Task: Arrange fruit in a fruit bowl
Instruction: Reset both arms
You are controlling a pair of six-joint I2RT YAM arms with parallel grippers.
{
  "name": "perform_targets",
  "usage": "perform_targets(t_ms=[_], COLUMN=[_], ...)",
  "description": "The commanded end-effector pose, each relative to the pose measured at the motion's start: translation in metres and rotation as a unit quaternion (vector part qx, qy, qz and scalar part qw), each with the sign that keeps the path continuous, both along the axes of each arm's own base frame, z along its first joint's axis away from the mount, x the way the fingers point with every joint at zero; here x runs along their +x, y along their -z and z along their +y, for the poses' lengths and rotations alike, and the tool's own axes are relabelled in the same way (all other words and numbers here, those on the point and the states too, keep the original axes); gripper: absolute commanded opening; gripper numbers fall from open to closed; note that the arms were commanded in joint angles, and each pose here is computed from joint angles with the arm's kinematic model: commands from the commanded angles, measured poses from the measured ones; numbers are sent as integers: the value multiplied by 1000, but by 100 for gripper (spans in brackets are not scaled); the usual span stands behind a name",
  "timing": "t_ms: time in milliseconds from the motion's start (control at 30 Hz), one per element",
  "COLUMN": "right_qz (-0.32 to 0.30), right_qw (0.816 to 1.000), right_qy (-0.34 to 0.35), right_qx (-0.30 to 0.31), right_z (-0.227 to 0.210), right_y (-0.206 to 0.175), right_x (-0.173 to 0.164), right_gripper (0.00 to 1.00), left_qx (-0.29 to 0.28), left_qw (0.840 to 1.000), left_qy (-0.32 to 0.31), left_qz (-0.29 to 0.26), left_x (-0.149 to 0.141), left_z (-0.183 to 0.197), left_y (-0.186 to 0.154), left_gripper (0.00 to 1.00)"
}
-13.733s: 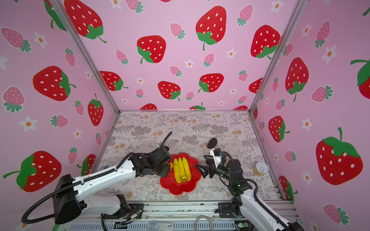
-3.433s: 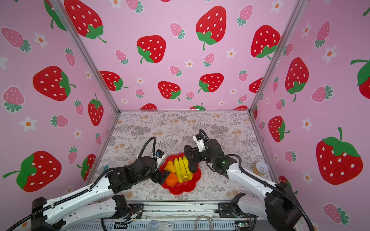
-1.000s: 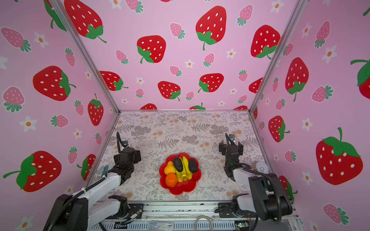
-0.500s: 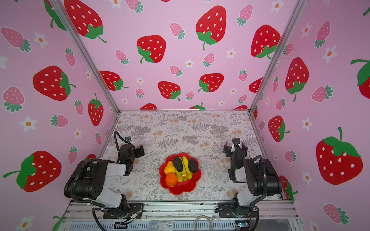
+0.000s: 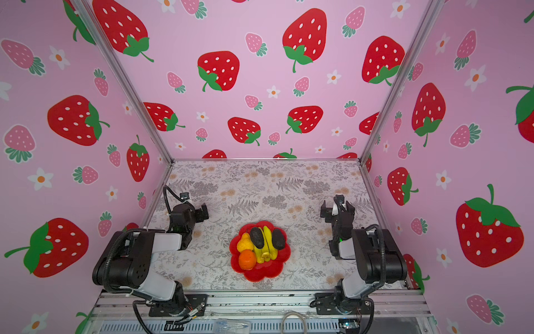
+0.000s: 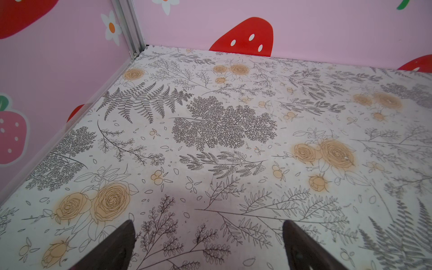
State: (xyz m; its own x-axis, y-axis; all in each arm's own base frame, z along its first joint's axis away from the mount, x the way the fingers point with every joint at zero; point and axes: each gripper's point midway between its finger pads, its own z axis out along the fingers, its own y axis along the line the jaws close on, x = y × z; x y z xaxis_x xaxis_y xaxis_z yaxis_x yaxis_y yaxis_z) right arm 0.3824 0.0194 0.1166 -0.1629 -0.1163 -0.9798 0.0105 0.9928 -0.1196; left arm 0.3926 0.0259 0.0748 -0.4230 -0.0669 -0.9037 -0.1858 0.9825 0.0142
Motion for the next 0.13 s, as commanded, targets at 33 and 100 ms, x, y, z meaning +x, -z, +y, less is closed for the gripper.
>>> perform_targets(t_ms=[33,100], right_qz=[-2,-4], right_qw=[1000,1000], right_qy=[-10,-10], right_qx=[-7,-7], right_z=[3,3], right_y=[-2,-4], right_x=[4,4], right_gripper=[99,99], left_qx=[4,3], left_qw=[1000,1000], left_qy=[3,3], left_qz=[-14,-15], left_x=[6,6], left_z=[1,1], left_y=[-11,-12], left_gripper=[99,99])
